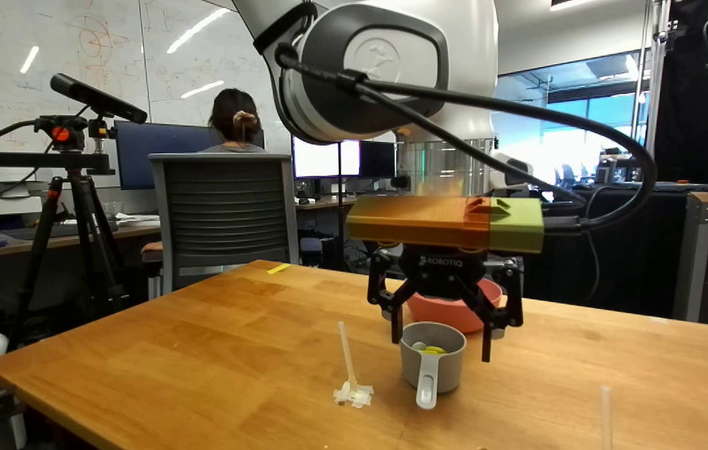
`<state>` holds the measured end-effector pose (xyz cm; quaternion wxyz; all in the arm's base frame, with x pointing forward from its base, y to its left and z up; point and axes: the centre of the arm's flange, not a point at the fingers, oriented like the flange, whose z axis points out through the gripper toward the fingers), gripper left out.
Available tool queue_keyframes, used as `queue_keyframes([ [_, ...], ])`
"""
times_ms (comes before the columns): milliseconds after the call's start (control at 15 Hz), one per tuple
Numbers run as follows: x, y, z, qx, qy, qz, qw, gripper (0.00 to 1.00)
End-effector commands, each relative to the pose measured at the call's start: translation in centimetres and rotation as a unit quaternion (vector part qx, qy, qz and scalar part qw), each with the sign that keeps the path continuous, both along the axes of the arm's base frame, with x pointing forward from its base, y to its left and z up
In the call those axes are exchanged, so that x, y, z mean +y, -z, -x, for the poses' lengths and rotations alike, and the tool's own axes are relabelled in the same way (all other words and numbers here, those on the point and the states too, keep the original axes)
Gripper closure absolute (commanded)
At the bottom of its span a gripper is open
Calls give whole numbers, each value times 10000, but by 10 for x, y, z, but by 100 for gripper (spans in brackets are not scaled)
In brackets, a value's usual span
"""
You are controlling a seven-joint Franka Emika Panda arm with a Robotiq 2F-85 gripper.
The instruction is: Pour the contents in the cup into the bowl
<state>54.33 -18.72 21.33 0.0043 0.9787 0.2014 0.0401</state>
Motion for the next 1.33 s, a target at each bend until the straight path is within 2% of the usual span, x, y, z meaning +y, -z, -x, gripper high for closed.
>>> queue_keyframes([
  [0,4,12,0,-95,36,-37,9999,0],
  [600,15,28,1,-76,66,-25,9999,2],
  [667,16,28,1,-79,68,-24,9999,18],
  [733,17,29,1,-87,66,-20,9999,26],
  [800,18,28,1,-98,58,-14,9999,30],
  [1267,19,29,2,-114,84,-13,9999,86],
])
